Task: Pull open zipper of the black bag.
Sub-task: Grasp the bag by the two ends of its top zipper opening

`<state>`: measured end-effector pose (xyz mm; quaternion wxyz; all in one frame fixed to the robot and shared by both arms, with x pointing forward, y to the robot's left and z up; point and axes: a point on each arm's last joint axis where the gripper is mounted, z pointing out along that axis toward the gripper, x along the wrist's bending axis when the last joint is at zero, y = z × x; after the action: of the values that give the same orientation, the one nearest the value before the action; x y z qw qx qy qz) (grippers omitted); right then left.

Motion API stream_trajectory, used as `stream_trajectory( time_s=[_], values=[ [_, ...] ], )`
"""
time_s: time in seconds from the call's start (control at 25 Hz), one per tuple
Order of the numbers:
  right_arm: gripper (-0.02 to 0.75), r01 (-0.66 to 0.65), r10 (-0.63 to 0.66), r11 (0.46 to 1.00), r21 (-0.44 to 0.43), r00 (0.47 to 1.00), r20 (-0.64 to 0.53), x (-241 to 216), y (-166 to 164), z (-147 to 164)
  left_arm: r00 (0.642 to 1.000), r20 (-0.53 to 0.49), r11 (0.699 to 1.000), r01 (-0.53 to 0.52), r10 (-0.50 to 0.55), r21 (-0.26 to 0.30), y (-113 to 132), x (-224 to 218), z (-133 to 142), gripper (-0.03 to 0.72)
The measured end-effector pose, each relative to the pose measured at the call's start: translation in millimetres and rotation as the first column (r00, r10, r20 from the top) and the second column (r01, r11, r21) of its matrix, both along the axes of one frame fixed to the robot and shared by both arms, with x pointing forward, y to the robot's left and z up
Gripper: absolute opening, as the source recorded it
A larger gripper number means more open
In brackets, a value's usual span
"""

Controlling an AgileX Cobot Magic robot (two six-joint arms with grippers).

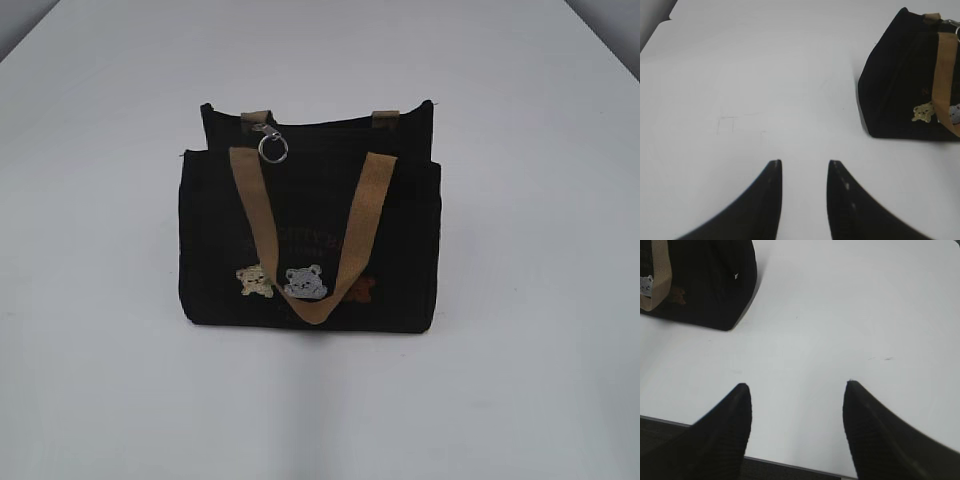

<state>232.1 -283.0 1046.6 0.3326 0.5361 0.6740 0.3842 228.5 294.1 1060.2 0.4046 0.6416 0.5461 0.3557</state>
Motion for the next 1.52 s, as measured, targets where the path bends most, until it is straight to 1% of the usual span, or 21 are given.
stream_trajectory(
  time_s=[0.72, 0.84, 0.88, 0.92, 0.96, 1.0, 1.04, 1.08, 1.16, 1.28, 1.32, 1.36, 1.4, 1.48, 1.52],
  values=[
    [0.454, 0.000, 0.000, 1.000, 0.000, 1.000, 0.000, 0, 0, 0, 1.000, 0.000, 1.000, 0.004, -0.004, -0.005, 0, 0, 0, 0.236],
    [0.454, 0.000, 0.000, 1.000, 0.001, 1.000, 0.000, 0, 0, 0, 0.999, 0.007, 0.999, 0.039, -0.039, -0.038, -5, 0, 2, 0.236],
    [0.454, 0.000, 0.000, 1.000, 0.001, 1.000, 0.000, 0, 0, 0, 0.997, 0.028, 0.997, 0.071, -0.070, -0.032, -7, 3, 6, 0.241],
    [0.454, 0.000, 0.000, 1.000, 0.001, 1.000, 0.000, 0, 0, 0, 0.991, 0.064, 0.993, 0.115, -0.113, -0.014, -10, 7, 11, 0.250],
    [0.454, 0.000, 0.000, 1.000, 0.001, 1.000, 0.000, 0, 0, 0, 0.977, 0.117, 0.984, 0.179, -0.180, 0.017, -15, 14, 18, 0.262],
    [0.454, 0.000, 0.000, 1.000, 0.001, 1.000, 0.000, 0, 0, 0, 0.954, 0.164, 0.968, 0.245, -0.250, 0.053, -21, 24, 25, 0.283],
    [0.454, 0.000, 0.000, 1.000, 0.001, 1.000, 0.000, 0, 0, 0, 0.931, 0.192, 0.950, 0.295, -0.310, 0.105, -25, 36, 29, 0.309],
    [0.454, 0.000, 0.000, 1.000, 0.001, 1.000, 0.000, 0, 0, 0, 0.910, 0.204, 0.932, 0.344, -0.361, 0.117, -30, 48, 30, 0.334],
    [0.454, 0.000, 0.000, 1.000, 0.001, 1.000, 0.000, 0, 0, 0, 0.874, 0.165, 0.887, 0.432, -0.456, 0.161, -38, 82, 25, 0.371],
    [0.454, 0.000, 0.000, 1.000, 0.001, 1.000, 0.000, 0, 0, 0, 0.831, 0.091, 0.831, 0.532, -0.550, 0.165, -48, 136, 9, 0.393],
    [0.454, 0.000, 0.000, 1.000, 0.001, 1.000, 0.000, 0, 0, 0, 0.813, 0.056, 0.808, 0.563, -0.579, 0.177, -50, 155, -1, 0.396],
    [0.454, 0.000, 0.000, 1.000, 0.001, 1.000, 0.000, 0, 0, 0, 0.806, 0.032, 0.800, 0.580, -0.591, 0.152, -53, 173, -11, 0.398],
    [0.454, 0.000, 0.000, 1.000, 0.001, 1.000, 0.000, 0, 0, 0, 0.801, 0.008, 0.792, 0.590, -0.598, 0.154, -54, 190, -21, 0.399],
    [0.454, 0.000, 0.000, 1.000, 0.001, 1.000, 0.000, 0, 0, 0, 0.779, -0.036, 0.769, 0.624, -0.626, 0.140, -59, 218, -40, 0.400],
    [0.454, 0.000, 0.000, 1.000, 0.001, 1.000, 0.000, 0, 0, 0, 0.766, -0.047, 0.755, 0.640, -0.641, 0.143, -63, 229, -47, 0.401]
  ],
)
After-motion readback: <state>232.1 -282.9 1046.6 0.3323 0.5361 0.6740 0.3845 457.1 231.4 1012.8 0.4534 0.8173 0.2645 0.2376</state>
